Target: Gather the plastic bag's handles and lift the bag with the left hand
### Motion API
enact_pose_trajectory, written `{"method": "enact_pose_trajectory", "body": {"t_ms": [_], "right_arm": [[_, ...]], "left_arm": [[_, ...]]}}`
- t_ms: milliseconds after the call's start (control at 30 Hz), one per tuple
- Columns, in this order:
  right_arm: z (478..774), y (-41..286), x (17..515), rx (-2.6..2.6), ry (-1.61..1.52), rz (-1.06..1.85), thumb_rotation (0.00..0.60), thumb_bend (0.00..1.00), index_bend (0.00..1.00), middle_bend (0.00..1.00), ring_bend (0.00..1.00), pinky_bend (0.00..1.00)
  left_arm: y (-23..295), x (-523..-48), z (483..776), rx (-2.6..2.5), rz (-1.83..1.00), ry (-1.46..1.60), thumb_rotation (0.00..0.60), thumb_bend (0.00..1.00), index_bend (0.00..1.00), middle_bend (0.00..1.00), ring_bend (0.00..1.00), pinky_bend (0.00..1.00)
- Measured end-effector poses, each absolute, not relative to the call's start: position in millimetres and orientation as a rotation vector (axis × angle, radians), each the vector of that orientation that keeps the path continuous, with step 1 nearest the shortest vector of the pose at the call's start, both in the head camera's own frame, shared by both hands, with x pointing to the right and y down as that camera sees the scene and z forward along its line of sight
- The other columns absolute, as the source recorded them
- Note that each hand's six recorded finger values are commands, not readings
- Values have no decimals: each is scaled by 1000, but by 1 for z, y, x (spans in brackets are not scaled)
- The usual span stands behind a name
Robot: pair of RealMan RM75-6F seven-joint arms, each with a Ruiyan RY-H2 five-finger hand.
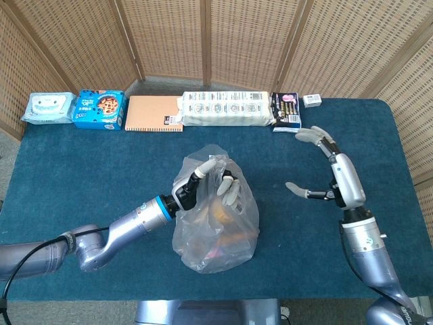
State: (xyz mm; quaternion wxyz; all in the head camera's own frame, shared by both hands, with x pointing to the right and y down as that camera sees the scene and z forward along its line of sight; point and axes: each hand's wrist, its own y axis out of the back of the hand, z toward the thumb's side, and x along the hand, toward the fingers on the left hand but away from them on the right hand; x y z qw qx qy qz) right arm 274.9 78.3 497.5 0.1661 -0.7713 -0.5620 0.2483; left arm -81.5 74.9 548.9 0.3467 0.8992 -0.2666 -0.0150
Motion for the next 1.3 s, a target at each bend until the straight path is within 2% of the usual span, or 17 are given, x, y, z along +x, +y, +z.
{"method": "enact_pose_trajectory", "body": {"t_ms": [167, 467, 533, 667, 833, 967, 1167, 1300], "right_arm": [[503, 85, 306, -2136, -1647, 735, 600, 122, 255, 209, 113, 115], [524, 98, 335, -2095, -1661, 810, 600, 123, 257, 211, 118, 116], [528, 100, 338, -2092, -1669, 820, 600, 123, 260, 214, 123, 119], [537, 103, 347, -2077, -1679, 851, 600, 126, 267, 216, 128, 123], [545, 109, 354, -2061, -1681, 877, 600, 141, 278, 231, 142, 138], [551, 112, 359, -2036, -1667, 896, 600, 160, 302, 263, 189, 181], [561, 121, 371, -2001, -1665, 933, 600, 169, 351, 293, 232, 216], [566, 126, 377, -2003, -1664, 957, 600, 169, 365, 293, 233, 216]], "left_arm": [[72, -81, 542, 2281, -78, -678, 0, 288, 728, 650, 678, 534], [63, -75, 524, 2141, -170, -642, 0, 290, 728, 650, 691, 620], [60, -73, 516, 2128, -191, -636, 0, 314, 728, 653, 706, 642], [53, -72, 505, 2104, -217, -646, 6, 428, 736, 709, 772, 720], [41, -69, 486, 2069, -258, -670, 109, 480, 758, 774, 809, 755], [32, -66, 470, 2064, -288, -680, 232, 499, 804, 816, 836, 777], [17, -59, 443, 2054, -327, -705, 372, 533, 870, 901, 918, 822], [9, -53, 422, 2051, -353, -713, 424, 554, 898, 929, 950, 838]]}}
